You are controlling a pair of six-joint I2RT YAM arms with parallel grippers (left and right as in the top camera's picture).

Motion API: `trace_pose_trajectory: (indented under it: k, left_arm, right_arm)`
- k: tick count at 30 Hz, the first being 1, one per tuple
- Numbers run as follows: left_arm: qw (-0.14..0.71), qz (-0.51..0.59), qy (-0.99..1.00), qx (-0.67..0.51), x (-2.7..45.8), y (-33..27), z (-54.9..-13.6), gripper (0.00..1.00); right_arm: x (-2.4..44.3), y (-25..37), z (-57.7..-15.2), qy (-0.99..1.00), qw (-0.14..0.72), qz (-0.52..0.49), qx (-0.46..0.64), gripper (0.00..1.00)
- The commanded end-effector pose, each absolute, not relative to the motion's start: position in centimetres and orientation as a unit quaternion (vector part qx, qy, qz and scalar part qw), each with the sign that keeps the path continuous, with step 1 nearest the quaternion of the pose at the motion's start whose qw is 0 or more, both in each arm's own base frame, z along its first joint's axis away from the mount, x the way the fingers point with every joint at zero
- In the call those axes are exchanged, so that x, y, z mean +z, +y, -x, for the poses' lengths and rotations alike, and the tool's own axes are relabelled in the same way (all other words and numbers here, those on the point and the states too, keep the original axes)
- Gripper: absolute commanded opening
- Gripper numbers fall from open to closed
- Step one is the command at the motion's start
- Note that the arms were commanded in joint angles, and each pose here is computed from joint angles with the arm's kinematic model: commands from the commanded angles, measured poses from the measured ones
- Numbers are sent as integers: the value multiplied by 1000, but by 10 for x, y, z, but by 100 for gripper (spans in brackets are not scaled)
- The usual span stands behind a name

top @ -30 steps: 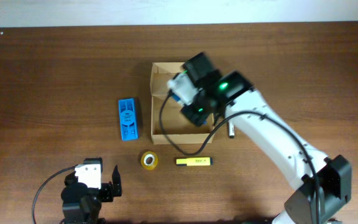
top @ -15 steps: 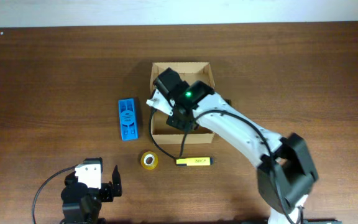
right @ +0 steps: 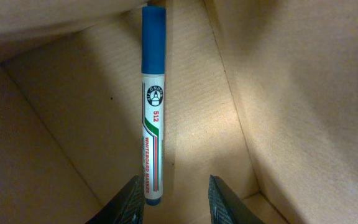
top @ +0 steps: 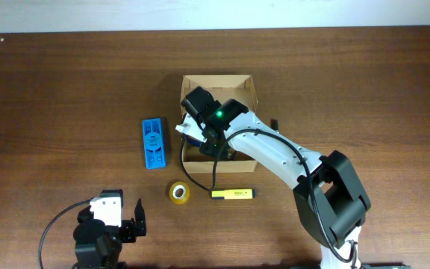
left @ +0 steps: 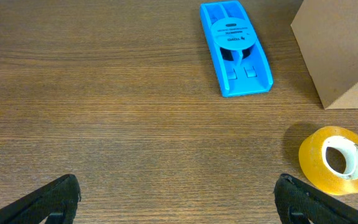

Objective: Pack container
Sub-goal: 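Carry the blue marker into the box and release it, then move the right gripper to the black marker and grasp it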

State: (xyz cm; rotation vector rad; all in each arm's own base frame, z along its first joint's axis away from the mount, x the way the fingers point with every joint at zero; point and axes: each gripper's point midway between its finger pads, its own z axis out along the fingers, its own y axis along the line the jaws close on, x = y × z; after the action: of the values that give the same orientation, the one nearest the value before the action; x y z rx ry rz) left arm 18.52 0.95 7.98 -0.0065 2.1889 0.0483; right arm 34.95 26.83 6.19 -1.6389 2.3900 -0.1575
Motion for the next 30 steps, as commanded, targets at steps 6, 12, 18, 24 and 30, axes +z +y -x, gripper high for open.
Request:
trace_pose_trajectory:
  k: [6, 12, 18, 24, 30]
  left_arm:
    - [457, -3, 889, 24, 78, 10, -185, 100]
    - [457, -3, 889, 24, 78, 10, -185, 100]
    - [457, -3, 889, 24, 78, 10, -185, 99]
    - [457, -3, 889, 24, 78, 10, -185, 100]
    - [457, -3, 889, 24, 78, 10, -185, 100]
  right_arm:
    - [171, 262, -373, 870, 245, 423, -67, 35]
    - [254, 207, -360, 915, 315, 249, -44, 89]
    - [257, 124, -350, 959, 275, 51, -48, 90]
    - [219, 83, -344, 976, 210, -51, -39, 100]
    - [153, 80, -334, 984, 160, -72, -20, 98]
